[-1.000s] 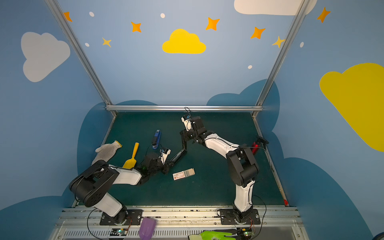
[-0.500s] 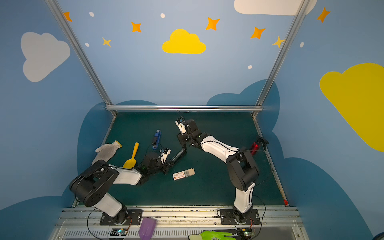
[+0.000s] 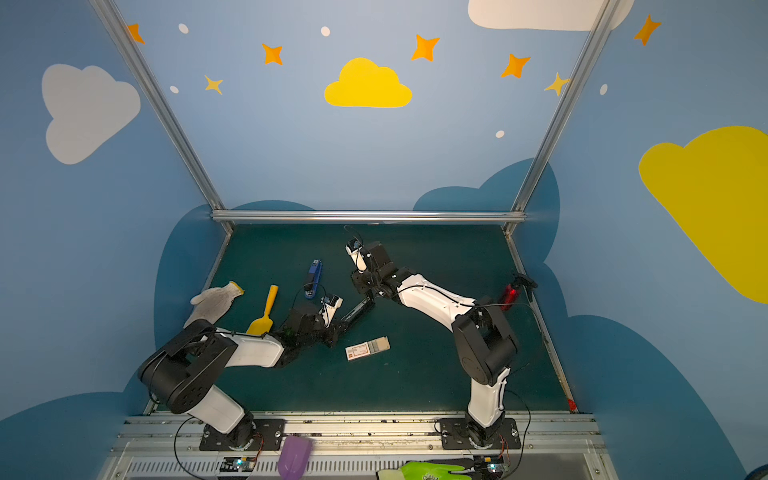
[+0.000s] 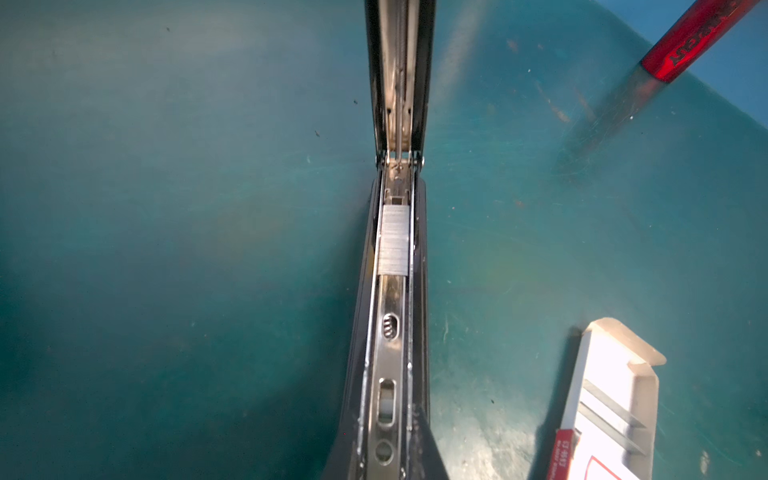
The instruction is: Load the staples into the stapler
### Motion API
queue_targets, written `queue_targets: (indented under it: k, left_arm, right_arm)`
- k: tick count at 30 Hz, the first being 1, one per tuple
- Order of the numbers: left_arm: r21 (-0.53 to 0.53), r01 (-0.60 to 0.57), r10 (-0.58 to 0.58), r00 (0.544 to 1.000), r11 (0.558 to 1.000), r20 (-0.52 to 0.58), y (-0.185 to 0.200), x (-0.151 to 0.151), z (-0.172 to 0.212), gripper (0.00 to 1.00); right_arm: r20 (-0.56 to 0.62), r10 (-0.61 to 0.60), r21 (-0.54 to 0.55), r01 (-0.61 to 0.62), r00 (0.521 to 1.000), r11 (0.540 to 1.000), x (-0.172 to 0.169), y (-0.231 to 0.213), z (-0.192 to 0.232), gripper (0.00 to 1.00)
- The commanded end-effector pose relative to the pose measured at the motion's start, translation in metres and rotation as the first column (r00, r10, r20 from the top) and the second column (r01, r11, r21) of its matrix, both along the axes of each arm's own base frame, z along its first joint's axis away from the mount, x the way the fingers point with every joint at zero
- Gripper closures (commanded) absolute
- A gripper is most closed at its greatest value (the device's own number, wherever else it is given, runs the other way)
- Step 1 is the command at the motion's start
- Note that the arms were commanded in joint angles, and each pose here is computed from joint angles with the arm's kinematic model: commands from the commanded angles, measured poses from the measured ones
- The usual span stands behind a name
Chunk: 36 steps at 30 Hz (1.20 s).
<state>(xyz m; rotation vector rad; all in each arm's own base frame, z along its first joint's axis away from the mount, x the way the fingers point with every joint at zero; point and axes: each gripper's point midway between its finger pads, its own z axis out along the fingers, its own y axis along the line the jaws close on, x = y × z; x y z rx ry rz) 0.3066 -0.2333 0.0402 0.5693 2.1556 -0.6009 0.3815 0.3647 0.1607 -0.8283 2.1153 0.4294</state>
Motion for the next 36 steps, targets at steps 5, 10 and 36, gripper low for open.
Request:
queue_targets:
  k: [5, 10, 36]
  left_arm:
    - [-0.134, 0.026, 0.002, 0.979, 0.991, 0.205, -0.023, 0.03, 0.077, 0.96]
    - [-0.136, 0.027, 0.003, 0.976, 0.99, 0.216, -0.022, 0.029, 0.083, 0.96]
    - [-0.142, 0.029, 0.005, 0.972, 0.989, 0.234, -0.023, 0.03, 0.097, 0.96]
  right_arm:
    - [-0.197, 0.072, 0.081, -0.057, 0.978, 0.995, -0.053, 0.029, -0.01, 0.97]
    - [-0.197, 0.078, 0.086, -0.062, 0.977, 0.994, -0.056, 0.031, -0.009, 0.97]
    - [-0.188, 0.114, 0.079, -0.101, 0.976, 0.992, -0.072, 0.041, -0.004, 0.95]
